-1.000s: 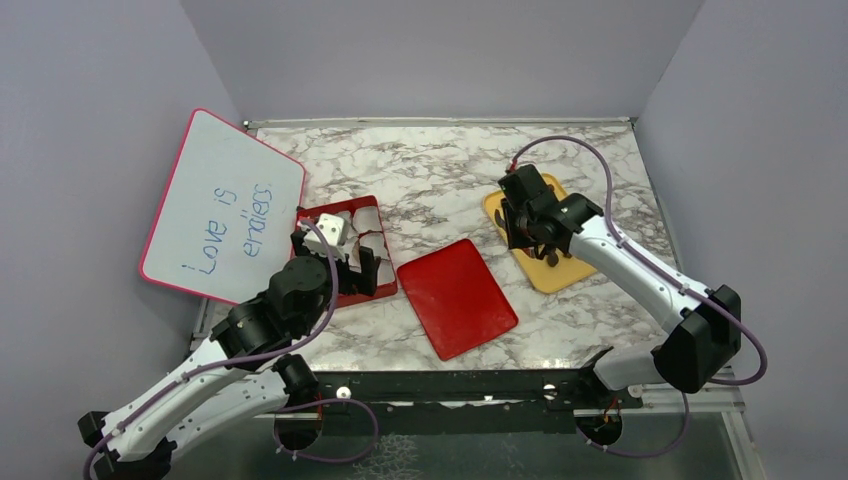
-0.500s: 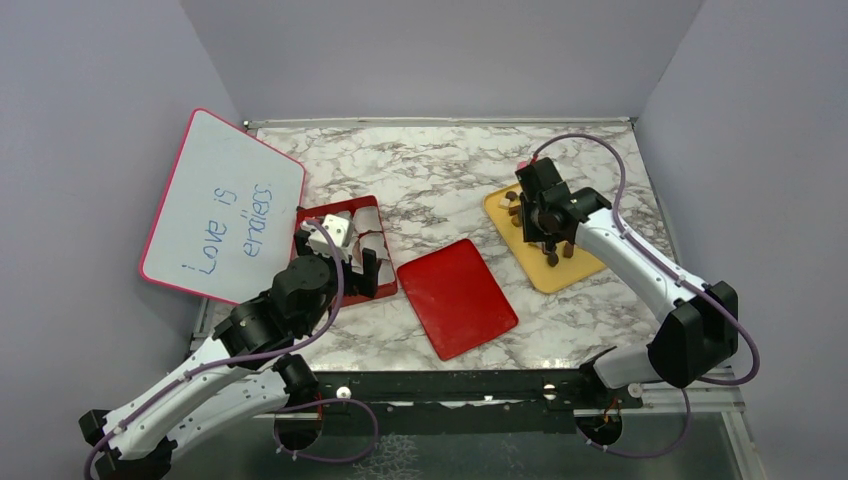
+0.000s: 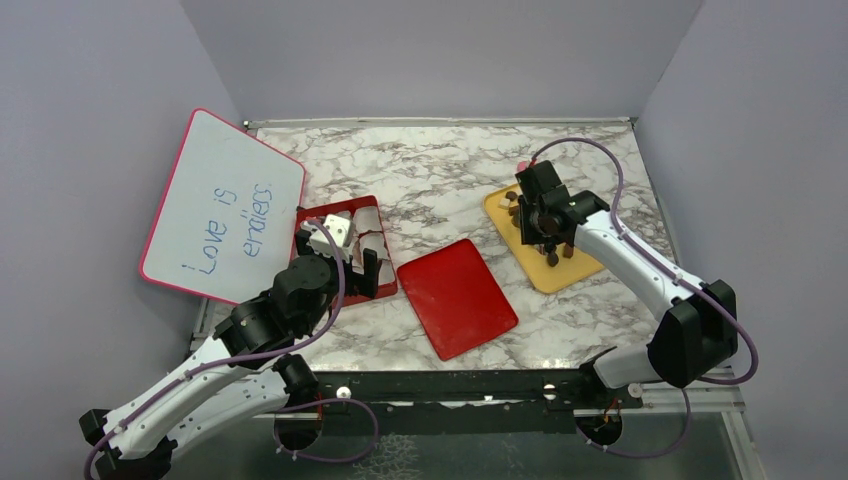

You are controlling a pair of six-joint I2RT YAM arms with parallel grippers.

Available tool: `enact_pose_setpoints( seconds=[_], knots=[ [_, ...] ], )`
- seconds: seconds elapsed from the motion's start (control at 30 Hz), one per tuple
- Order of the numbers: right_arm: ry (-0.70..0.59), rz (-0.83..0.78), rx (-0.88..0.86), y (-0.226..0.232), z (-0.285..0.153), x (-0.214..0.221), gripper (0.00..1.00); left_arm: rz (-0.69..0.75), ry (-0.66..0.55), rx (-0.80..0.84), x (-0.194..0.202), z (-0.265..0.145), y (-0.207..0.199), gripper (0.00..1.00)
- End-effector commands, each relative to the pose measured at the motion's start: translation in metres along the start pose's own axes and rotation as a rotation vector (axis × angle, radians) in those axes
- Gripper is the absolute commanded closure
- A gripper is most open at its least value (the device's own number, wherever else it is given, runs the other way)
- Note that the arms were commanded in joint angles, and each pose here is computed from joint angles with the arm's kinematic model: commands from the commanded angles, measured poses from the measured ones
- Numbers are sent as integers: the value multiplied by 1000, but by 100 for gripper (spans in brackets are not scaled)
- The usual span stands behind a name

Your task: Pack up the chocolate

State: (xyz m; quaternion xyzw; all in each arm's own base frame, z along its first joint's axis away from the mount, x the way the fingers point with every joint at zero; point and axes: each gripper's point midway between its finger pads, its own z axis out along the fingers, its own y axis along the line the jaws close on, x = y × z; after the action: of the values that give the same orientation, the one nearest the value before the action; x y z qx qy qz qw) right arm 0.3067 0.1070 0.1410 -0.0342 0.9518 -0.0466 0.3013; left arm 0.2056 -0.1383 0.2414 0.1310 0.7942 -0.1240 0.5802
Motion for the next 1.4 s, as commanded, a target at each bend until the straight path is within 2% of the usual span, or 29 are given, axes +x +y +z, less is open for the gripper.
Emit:
enact_pose_setpoints(
  seconds=[0.0, 1.37],
  knots=[
    [-26, -3, -30, 8, 7, -7, 64, 8, -3, 13, 1, 0, -2, 1],
    [4, -34, 25, 8, 36, -7, 62, 6, -11, 12, -1, -2, 0, 1]
  ],
)
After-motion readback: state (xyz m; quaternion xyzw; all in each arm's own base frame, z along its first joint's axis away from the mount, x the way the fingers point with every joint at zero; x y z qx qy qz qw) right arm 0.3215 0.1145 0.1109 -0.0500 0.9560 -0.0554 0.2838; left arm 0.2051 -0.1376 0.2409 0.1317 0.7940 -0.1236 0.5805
